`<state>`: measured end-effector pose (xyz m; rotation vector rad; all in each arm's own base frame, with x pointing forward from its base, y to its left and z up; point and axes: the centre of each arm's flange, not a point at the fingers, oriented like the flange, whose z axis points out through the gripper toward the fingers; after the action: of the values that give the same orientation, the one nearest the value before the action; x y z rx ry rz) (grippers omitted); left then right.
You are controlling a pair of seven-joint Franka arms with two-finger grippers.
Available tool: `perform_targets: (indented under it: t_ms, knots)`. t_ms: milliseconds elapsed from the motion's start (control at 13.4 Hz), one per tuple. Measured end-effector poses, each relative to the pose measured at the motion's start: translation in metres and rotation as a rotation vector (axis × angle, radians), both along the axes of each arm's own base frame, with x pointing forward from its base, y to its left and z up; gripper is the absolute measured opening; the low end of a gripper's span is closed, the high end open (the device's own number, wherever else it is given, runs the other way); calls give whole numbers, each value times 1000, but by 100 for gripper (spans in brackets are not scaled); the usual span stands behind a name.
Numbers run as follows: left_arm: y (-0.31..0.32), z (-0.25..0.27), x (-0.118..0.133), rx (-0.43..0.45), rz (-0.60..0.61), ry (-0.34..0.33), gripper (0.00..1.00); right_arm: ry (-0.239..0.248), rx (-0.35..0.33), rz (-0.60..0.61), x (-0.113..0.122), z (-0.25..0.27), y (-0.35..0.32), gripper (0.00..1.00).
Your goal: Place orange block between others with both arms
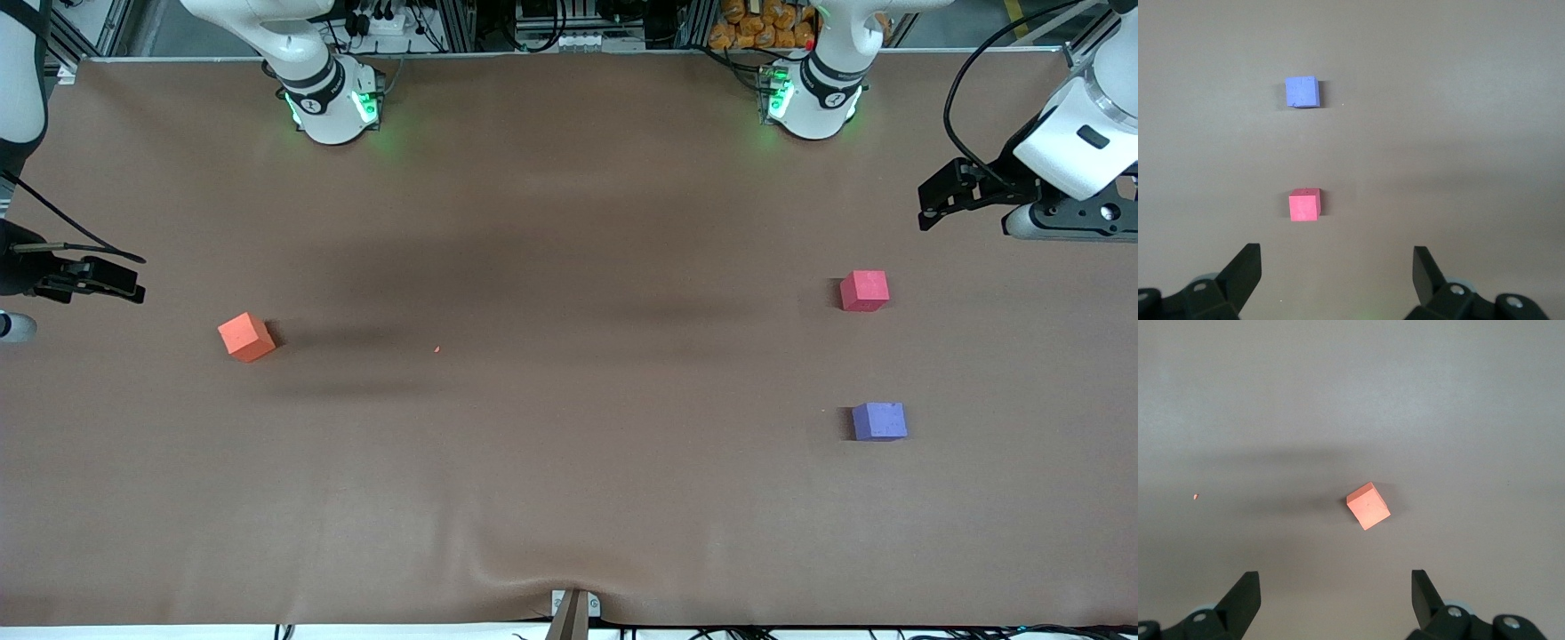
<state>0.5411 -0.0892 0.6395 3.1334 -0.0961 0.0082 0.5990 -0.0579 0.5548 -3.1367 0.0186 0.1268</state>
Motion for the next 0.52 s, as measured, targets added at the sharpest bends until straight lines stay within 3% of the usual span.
perform_targets:
  t_ms: [522]
  knots:
    - [0, 0, 0, 0, 1, -1, 100, 16, 2, 0, -2, -1, 0, 100]
